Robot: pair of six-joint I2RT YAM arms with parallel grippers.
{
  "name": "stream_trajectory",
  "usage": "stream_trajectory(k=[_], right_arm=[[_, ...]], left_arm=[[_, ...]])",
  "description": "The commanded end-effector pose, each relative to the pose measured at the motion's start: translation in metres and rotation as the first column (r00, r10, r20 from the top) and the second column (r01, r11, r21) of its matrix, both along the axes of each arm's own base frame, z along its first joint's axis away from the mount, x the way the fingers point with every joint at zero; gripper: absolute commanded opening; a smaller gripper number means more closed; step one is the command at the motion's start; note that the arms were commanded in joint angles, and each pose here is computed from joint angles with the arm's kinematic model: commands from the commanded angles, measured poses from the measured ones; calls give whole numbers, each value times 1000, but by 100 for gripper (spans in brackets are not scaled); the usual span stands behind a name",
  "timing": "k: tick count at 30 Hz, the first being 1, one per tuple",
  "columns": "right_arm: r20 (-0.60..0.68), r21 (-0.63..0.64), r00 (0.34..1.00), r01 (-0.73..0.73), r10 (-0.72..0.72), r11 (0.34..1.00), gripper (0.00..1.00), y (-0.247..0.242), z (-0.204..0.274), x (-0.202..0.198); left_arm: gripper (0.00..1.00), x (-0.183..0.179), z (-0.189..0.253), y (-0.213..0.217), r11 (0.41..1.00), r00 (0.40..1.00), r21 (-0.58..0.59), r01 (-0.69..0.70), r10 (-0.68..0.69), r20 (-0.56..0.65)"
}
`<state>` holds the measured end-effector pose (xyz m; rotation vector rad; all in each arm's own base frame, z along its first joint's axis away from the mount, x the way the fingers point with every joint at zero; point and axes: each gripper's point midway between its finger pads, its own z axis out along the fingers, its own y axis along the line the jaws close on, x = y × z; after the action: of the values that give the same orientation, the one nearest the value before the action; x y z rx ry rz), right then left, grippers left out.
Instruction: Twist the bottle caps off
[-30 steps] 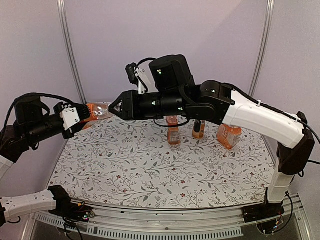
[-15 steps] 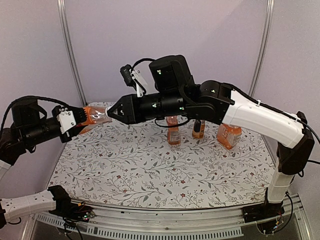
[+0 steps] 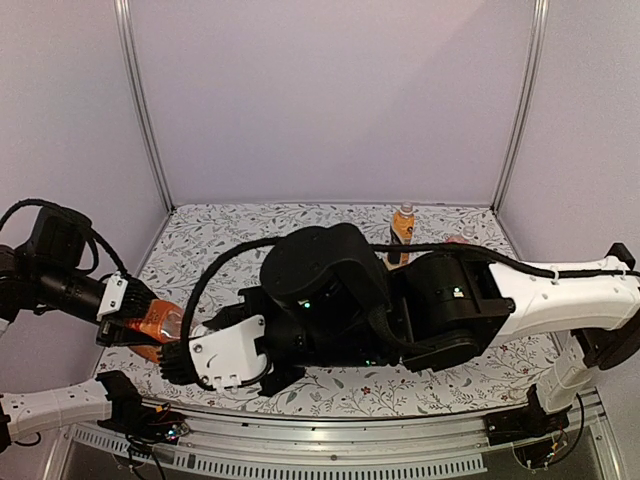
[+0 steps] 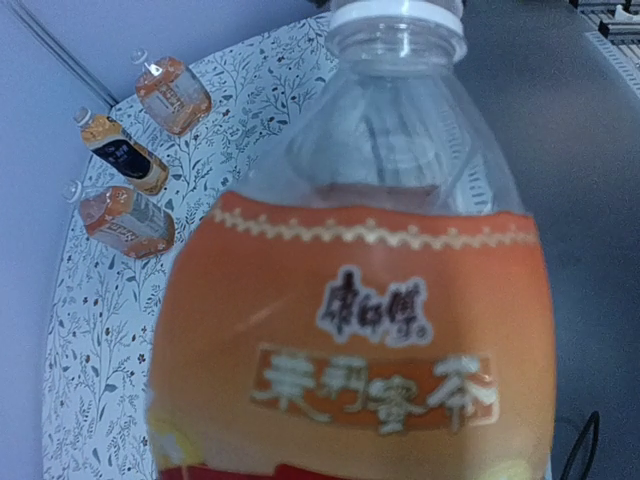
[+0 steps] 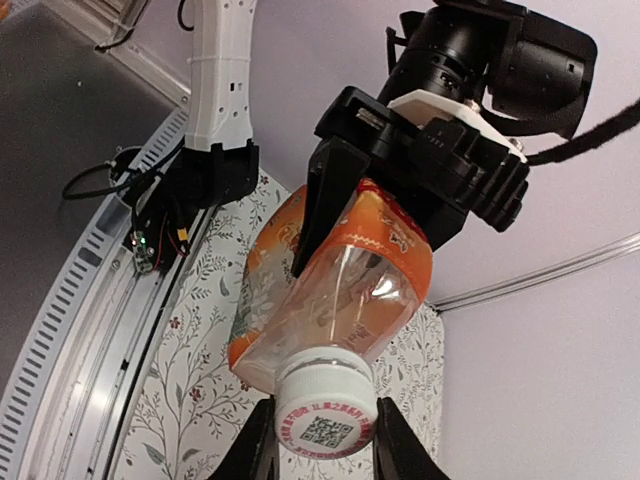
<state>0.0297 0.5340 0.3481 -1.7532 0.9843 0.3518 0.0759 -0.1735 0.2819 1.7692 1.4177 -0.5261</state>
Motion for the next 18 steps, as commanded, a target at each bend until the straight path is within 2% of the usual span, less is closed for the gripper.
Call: stream_trajectory(k=[1, 4, 8, 9, 12, 13, 15, 18], right_arm=[[439, -127, 897, 1, 55, 992, 0, 10, -15, 9], [505, -130, 862, 21, 48, 991, 0, 13, -14, 14], [511, -94, 859, 52, 3, 994, 2, 13, -10, 19], [498, -80, 867, 66, -17, 995, 17, 13, -10, 21], [449, -12, 885, 142, -121, 990, 93, 12, -1, 30], [426, 11, 891, 168, -157, 986, 98, 10, 2, 35], [340, 57, 916, 208, -215, 976, 99, 6, 8, 45], [81, 143, 969, 221, -234, 965, 99, -3, 20, 52]], left_arm=[[26, -25, 21, -17, 985, 986, -114, 131, -141, -87], [26, -24, 23, -17, 986, 988, -118, 121, -131, -86], [26, -18, 24, -17, 989, 993, -117, 90, -98, -69], [26, -16, 24, -16, 990, 994, -117, 82, -90, -61], [26, -7, 24, -16, 993, 998, -114, 43, -47, -38], [26, -2, 25, -17, 993, 999, -116, 22, -25, -25], [25, 10, 25, -17, 992, 1000, -122, -29, 29, 4], [26, 31, 27, -15, 984, 989, -142, -108, 121, 82]])
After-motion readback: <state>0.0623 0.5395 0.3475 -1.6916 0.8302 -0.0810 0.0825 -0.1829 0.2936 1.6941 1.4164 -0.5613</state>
